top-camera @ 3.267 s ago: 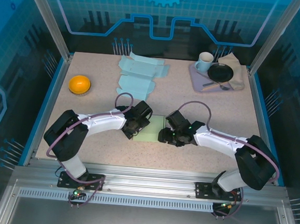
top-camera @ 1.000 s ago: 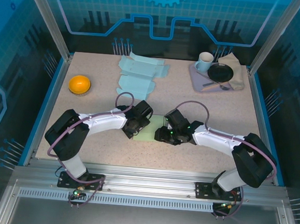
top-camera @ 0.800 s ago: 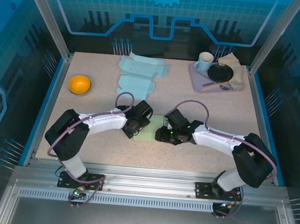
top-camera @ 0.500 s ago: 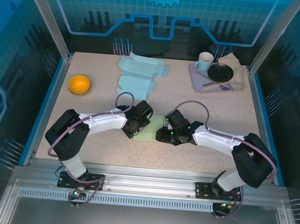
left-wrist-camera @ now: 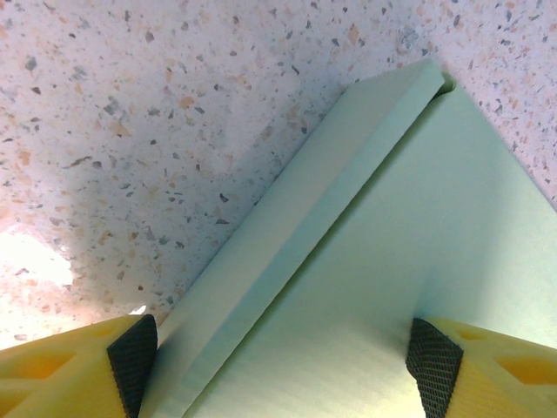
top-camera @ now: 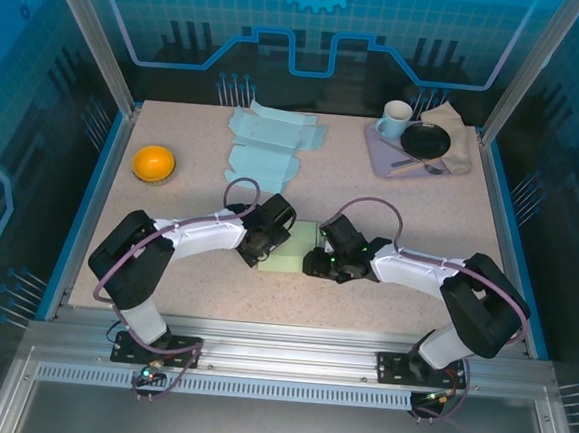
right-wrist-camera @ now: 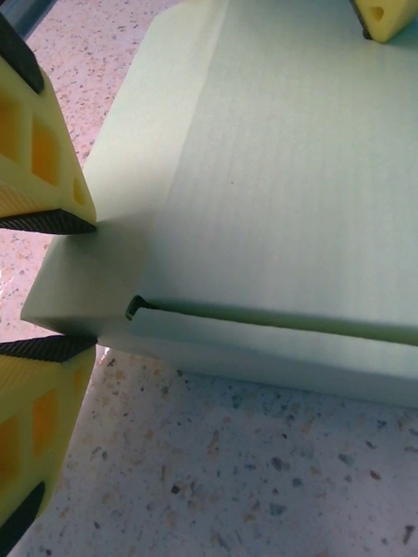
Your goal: Fold the paper box
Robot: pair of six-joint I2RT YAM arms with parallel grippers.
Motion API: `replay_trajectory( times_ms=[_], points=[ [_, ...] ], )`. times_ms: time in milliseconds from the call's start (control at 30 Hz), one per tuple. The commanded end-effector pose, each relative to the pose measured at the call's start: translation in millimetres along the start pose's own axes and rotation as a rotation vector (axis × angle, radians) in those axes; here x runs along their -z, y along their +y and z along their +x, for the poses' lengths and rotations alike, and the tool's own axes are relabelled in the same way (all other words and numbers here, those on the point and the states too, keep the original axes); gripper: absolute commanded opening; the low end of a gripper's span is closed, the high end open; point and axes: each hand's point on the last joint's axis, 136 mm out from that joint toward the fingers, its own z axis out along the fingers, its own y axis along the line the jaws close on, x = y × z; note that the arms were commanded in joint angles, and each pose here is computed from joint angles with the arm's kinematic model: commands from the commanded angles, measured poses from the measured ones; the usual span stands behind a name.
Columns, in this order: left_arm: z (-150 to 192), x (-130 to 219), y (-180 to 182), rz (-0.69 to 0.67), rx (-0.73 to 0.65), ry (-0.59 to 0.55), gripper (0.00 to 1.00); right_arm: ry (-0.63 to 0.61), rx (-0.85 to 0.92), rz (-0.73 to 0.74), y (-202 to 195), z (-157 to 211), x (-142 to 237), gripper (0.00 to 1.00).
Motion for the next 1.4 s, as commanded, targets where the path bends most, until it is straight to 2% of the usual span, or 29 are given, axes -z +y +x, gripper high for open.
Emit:
replay_trajectory(
  times_ms=[0,67,233,433,800,1067,1233,1367],
  points=[
    [12.2,-30.5,61.3,-0.228,-0.046,0.031,0.78,-0.007,0.041,0.019,-14.0,1.5,-8.8,0.33],
    [12.0,-31.9,63.3,-0.233,-0.046,0.029,0.78,-0.011,0.047,0.001,-13.4,1.5,-11.2,0.27],
    [11.3,-35.5,68.5,-0.250,-0.054,0.025,0.78,-0.027,0.076,0.019,-19.5,0.2,-15.0,0.25],
    [8.1,-40.0,76.7,-0.271,-0.062,0.022,0.78,-0.059,0.133,0.124,-44.7,0.8,-19.3,0.30],
    [10.7,-48.3,81.2,-0.276,-0.041,0.050,0.78,-0.101,0.164,0.112,-44.8,-4.9,-21.4,0.36],
    [7.4,-45.9,77.6,-0.273,-0.045,0.048,0.78,-0.121,0.121,0.052,-25.0,-5.7,16.6,0.41],
    [5.7,-45.1,76.8,-0.275,-0.049,0.043,0.78,-0.165,0.153,0.033,-9.3,-13.7,55.9,0.36],
    [5.3,-43.8,75.5,-0.275,-0.049,0.043,0.78,-0.196,0.167,0.012,-0.1,-24.4,56.5,0.33]
  ],
)
